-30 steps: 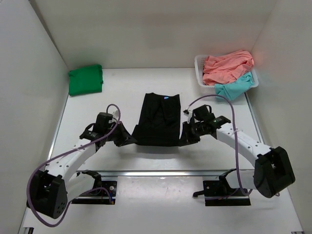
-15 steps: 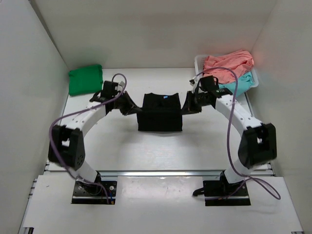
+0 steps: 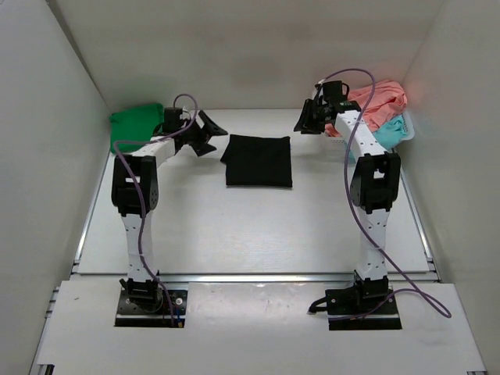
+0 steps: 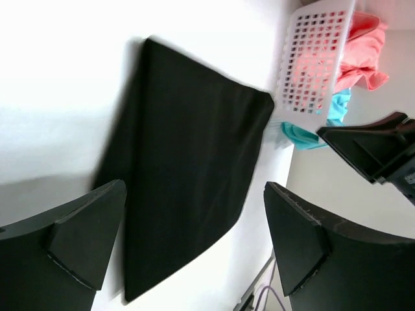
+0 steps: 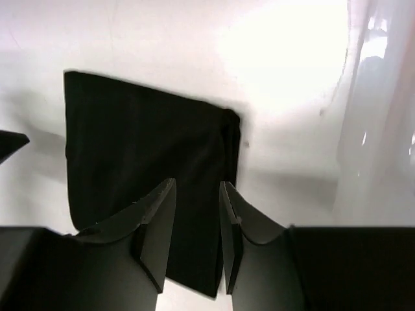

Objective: Fold and stack the t-shirts
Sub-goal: Fold the long partially folded tshirt into a neat square, then put the neatly folded tshirt into the corner of the board with the left arm

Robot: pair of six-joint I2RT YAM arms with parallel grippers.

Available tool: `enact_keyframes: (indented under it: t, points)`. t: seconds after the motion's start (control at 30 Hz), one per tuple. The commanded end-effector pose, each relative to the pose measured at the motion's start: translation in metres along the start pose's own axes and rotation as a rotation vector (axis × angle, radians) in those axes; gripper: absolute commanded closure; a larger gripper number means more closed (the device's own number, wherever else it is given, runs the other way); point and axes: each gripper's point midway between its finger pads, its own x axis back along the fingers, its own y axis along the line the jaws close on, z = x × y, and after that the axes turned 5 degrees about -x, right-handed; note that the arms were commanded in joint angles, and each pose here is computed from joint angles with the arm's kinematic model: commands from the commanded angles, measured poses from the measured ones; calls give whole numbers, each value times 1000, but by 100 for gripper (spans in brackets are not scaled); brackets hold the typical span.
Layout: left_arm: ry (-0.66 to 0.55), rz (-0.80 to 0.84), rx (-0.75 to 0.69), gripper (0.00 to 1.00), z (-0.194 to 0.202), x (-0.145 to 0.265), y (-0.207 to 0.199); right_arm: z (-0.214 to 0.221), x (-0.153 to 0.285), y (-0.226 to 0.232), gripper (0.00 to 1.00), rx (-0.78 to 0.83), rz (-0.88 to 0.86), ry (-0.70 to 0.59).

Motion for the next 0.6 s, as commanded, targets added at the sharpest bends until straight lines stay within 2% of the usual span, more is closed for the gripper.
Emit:
enact_keyframes:
  t: [0.0, 0.1, 0.17, 0.3, 0.37, 0.4, 0.57]
  points:
    - [-38, 127, -40, 2, 0, 34, -34, -8, 35, 29, 69, 46, -17, -74]
    - [-54, 106, -62, 2, 6, 42, -22, 21, 38, 22, 72, 28, -28, -41]
    - [-33, 23, -71, 1, 13, 40, -7, 27, 40, 18, 73, 36, -18, -35]
    - [-41, -105, -187, 1, 10, 26, 4, 37, 42, 13, 72, 55, 3, -2]
    - [-54, -126, -241, 1, 7, 17, -6, 40, 42, 8, 72, 55, 13, 8]
    - [-33, -170, -251, 1, 13, 9, 4, 41, 43, 10, 72, 61, 19, 4]
    - [-20, -339, -467, 1, 12, -6, 1, 39, 47, 13, 71, 68, 8, -2]
